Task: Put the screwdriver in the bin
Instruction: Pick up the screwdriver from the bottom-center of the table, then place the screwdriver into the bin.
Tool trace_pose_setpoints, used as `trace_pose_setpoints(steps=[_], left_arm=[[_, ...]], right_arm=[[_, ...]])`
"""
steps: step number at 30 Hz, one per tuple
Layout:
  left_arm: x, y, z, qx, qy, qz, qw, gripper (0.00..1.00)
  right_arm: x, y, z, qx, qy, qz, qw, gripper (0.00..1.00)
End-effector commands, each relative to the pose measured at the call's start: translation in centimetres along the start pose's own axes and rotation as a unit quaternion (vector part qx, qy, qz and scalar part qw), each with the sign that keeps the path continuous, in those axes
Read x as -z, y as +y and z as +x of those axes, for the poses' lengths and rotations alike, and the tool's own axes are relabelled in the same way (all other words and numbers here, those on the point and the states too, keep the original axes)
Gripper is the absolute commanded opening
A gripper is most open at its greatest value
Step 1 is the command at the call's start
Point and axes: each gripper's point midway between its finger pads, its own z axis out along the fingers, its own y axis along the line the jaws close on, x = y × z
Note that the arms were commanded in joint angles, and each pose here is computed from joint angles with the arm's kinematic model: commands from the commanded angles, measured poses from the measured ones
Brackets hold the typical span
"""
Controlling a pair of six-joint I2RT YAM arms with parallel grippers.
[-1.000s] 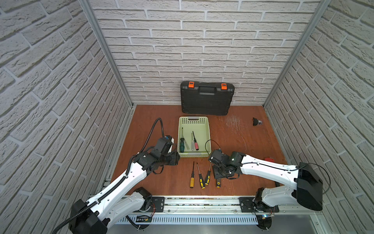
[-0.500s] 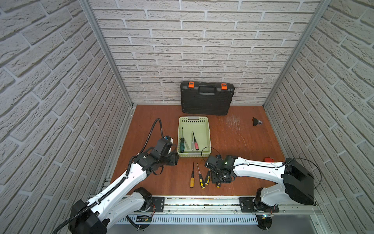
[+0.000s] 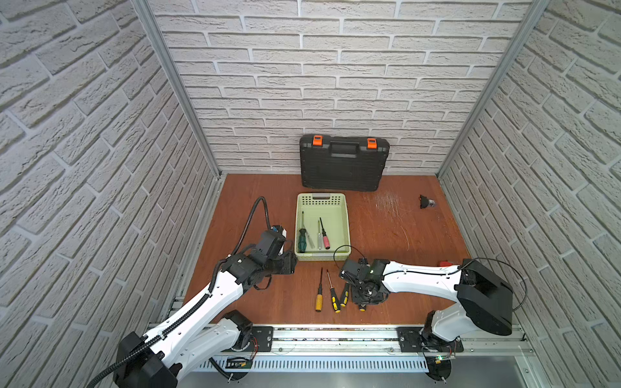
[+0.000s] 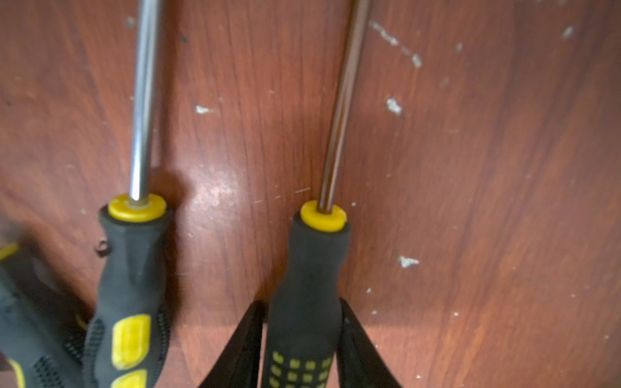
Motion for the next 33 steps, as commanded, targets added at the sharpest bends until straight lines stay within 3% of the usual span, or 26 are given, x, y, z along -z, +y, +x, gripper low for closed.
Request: trace_pose_setpoints(steps=[1,8,10,15,17,20,25,30,33], left_arm=[[0.4,-0.3,-0.5,0.0,-0.011,0.005,1.0,0.58],[0.6,-0.4,-0.8,-0.008,-0.011,0.002,1.0,0.58],[0.8,-0.4,-1.1,-0.009,-0.014,0.001,1.0,0.58],[1.0,-0.3,-1.4,-0.009,-0.018,-0.006,1.0,0.58],[1.2,-0.2,-1.7,-0.009,-0.022,-0.009,1.0,0.58],[1.2,0.1,-1.9,-0.007,-0.028,-0.018,0.999,0.58],[1.6,0.1,-2.6,-0.001,-0.034,-0.024,0.999,0.58],[2.4,0.7,-2.3,-0.002,-0.03,-0.04,0.999,0.58],[2.8,1.2,-2.1,0.003,-0.031,-0.049,0.998,0.58]], right_arm=[[-0.8,-0.3,0.1,-0.006,-0.001,0.003,1.0,0.31],[-0.4,-1.5,0.1,-0.02,-0.014,0.006,1.0,0.07],[0.7,-1.8,-0.4,-0.015,-0.031,0.005,0.999,0.06],[7.7,-3.1,-3.4,0.002,-0.121,0.001,0.993,0.06],[11.3,-2.8,-4.9,0.007,-0.152,-0.031,0.988,0.06],[16.0,-1.2,-7.7,0.016,-0.2,-0.084,0.976,0.06],[20.0,4.1,-12.6,0.049,-0.212,-0.17,0.961,0.06],[19.7,9.1,-16.0,0.13,-0.19,-0.187,0.955,0.06],[18.6,12.6,-17.2,0.145,-0.17,-0.236,0.946,0.06]])
